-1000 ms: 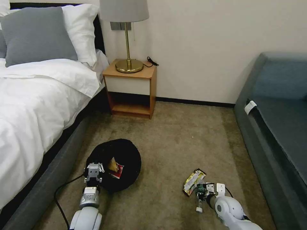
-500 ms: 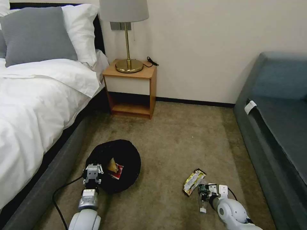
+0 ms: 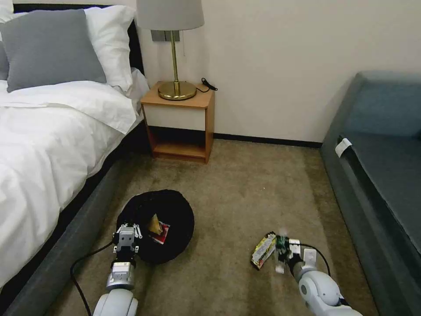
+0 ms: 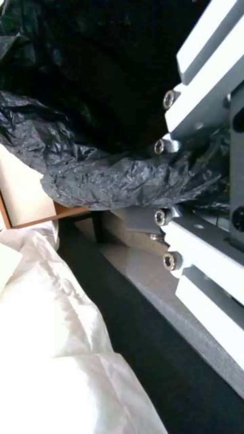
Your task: Pick up the trash bin, then pick up the garbage on the floor and place it into the trash bin.
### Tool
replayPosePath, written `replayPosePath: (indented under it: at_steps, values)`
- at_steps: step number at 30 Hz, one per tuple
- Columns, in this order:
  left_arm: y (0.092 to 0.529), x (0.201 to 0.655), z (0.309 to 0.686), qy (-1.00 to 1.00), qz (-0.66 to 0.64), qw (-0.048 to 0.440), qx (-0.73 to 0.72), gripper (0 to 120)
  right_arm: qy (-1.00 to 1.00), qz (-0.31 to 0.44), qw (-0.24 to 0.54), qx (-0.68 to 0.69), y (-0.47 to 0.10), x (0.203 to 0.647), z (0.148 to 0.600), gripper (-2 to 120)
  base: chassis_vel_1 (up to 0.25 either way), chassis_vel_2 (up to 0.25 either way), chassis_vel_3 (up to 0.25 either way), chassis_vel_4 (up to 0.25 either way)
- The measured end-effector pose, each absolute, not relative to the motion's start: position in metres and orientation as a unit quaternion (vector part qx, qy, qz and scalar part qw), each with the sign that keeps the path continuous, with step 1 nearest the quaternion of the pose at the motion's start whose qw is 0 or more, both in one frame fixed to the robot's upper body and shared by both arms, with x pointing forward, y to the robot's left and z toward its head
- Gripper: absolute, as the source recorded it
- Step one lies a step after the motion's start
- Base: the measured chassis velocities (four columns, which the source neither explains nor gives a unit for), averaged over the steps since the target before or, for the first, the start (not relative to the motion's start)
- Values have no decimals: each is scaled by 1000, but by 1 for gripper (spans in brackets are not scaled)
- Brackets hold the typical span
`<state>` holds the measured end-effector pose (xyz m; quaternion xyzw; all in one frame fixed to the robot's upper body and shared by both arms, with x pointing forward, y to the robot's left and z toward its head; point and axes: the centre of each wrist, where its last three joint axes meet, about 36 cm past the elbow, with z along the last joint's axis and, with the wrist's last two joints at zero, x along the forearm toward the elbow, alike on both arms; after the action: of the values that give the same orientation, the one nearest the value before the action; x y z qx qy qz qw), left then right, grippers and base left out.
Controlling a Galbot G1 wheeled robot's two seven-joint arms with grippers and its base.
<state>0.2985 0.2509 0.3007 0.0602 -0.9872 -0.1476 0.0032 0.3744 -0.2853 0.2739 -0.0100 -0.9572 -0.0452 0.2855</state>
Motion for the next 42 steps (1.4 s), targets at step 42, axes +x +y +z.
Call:
replayPosePath:
  at_steps: [42]
  values:
    - [210,295,325,-987,-145,-22,60,4,-956,-92,56,273,-132,385,357,19,0,0,0,0]
